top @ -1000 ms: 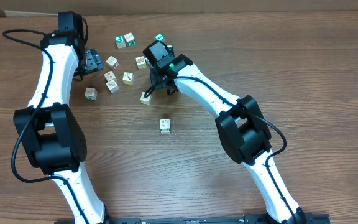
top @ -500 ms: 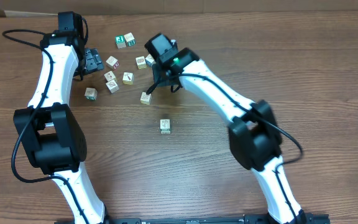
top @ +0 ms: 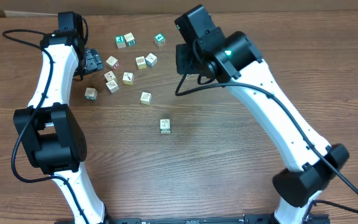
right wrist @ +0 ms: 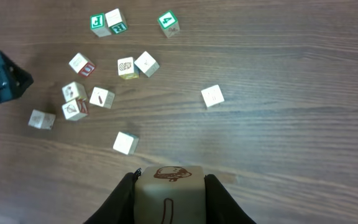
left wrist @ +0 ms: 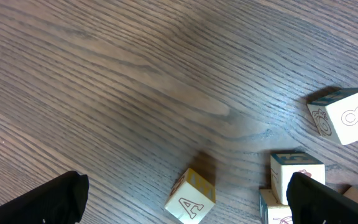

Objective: Form a tower
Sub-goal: 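Lift the 1 block and carry it toward the two-block stack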

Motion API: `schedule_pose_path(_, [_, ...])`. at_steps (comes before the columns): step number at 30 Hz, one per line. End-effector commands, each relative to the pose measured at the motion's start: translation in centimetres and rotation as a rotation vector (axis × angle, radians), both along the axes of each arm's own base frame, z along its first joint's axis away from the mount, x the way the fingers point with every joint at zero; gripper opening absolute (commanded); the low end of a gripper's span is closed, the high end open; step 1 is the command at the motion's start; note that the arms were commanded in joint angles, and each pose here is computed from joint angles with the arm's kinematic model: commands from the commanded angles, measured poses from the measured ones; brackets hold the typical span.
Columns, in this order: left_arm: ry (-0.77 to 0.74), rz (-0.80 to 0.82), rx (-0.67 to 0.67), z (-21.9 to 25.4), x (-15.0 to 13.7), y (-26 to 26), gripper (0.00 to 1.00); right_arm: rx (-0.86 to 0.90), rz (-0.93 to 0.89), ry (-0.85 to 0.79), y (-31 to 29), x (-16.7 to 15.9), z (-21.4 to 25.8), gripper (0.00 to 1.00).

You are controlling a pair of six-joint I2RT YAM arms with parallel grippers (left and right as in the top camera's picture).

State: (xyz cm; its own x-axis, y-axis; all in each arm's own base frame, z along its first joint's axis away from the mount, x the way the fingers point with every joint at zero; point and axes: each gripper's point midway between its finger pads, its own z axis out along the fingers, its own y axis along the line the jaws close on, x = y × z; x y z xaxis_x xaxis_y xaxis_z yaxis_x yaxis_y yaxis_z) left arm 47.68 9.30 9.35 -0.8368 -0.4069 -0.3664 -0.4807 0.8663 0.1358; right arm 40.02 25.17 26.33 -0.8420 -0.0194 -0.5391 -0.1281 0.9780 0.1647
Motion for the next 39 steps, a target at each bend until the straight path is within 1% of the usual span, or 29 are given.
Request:
schedule_pose_path(1, [0.009,-0.014,-0.001,-0.3,0.1,-0.2,1.00,0.006,-0.015,-0.018,-0.9,-0.2,1.3,0.22])
schedule_pose_path(3, [0.009,-0.014,-0.001,-0.3,0.1,-0.2,1.00,-0.007,-0.020,0.001,-1.4,-0.5,1.0,0.16])
schedule_pose_path(4, [0.009,-0.014,-0.001,-0.3,0.1,-0.2,1.00,-0.016,-0.026,0.015,-1.8,-0.7,0.7,0.15])
schedule_pose_path(6, [0.009,-0.014,-0.001,-0.3,0.1,-0.2,0.99,-0.032,-0.033,0.037,-2.4,-0.9,0.4,0.07])
schedule_pose_path(8, [0.009,-0.014,-0.001,-0.3,0.1,-0.2,0.99,-0.043,-0.044,0.055,-3.0,-1.1,0.1,0.04])
schedule_pose_path(14, [0.009,-0.014,-0.001,-0.3,0.1,-0.2,0.99,-0.069,-0.080,0.099,-5.0,-1.3,-0.5,0.04])
schedule_pose_path(18, [0.009,-0.014,-0.001,-0.3,0.1,-0.2,1.00,-0.089,-0.097,0.135,-6.0,-1.7,-1.1,0.09])
schedule_pose_path(21, [0.009,-0.014,-0.001,-0.3,0.1,-0.2,1.00,-0.100,-0.110,0.165,-6.3,-2.3,-1.4,0.10])
schedule_pose_path(22, [0.009,-0.014,-0.001,-0.3,0.1,-0.2,1.00,-0.098,-0.131,0.182,-6.5,-2.6,-1.6,0.09])
schedule_pose_path(24, [0.009,-0.014,-0.001,-0.3,0.1,-0.2,0.99,-0.096,-0.165,0.210,-6.8,-3.2,-1.9,0.04])
schedule_pose_path(25, [0.009,-0.014,-0.001,-0.3,0.1,-0.2,0.99,-0.100,-0.173,0.222,-6.9,-3.4,-2.0,0.04])
schedule_pose_path(29, [0.009,-0.014,-0.001,-0.3,0.1,-0.2,1.00,-0.106,-0.188,0.252,-7.2,-4.1,-2.2,0.04])
schedule_pose_path(39, [0.009,-0.014,-0.001,-0.3,0.1,-0.2,1.00,-0.032,-0.139,0.357,-5.2,-5.6,-3.2,0.04])
